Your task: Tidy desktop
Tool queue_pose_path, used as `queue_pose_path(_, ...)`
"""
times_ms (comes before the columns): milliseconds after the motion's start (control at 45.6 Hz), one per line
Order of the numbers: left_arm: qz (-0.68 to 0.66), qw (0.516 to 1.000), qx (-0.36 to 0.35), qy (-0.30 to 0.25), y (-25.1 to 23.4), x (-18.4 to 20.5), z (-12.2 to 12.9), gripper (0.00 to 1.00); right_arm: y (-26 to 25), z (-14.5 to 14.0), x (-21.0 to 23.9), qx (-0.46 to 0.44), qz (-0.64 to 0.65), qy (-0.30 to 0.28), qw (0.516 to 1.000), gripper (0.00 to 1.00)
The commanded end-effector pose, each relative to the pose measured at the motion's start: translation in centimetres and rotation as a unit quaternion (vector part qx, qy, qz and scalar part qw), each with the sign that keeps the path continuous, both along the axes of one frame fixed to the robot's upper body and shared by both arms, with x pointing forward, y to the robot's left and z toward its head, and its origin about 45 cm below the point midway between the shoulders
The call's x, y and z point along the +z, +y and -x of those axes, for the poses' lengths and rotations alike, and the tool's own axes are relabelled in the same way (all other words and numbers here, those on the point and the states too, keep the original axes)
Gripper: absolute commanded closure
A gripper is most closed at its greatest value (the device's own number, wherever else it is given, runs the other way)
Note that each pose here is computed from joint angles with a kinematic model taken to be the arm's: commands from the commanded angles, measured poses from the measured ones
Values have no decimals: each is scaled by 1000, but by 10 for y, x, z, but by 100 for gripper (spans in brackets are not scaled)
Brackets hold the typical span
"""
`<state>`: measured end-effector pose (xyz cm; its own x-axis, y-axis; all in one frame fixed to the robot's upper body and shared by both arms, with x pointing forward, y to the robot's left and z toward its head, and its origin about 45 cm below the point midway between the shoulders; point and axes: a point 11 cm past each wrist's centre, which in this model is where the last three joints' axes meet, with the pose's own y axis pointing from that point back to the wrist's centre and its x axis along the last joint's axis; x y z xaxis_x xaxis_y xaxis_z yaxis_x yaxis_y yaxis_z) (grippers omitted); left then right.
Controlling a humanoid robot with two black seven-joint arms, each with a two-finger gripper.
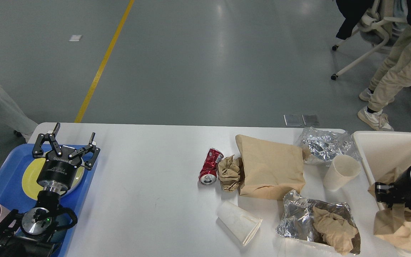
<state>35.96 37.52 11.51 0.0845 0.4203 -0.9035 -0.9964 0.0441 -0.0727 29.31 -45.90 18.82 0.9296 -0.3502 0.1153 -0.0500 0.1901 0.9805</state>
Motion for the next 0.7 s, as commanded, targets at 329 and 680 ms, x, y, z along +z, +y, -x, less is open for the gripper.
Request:
queue_pose_path(329,0,1000,0,0,0,0,0,3,13,7,131,-24,-13,20,999,100)
queue_pose_path(680,0,1000,0,0,0,0,0,4,-79,5,108,-104,57,-70,990,100)
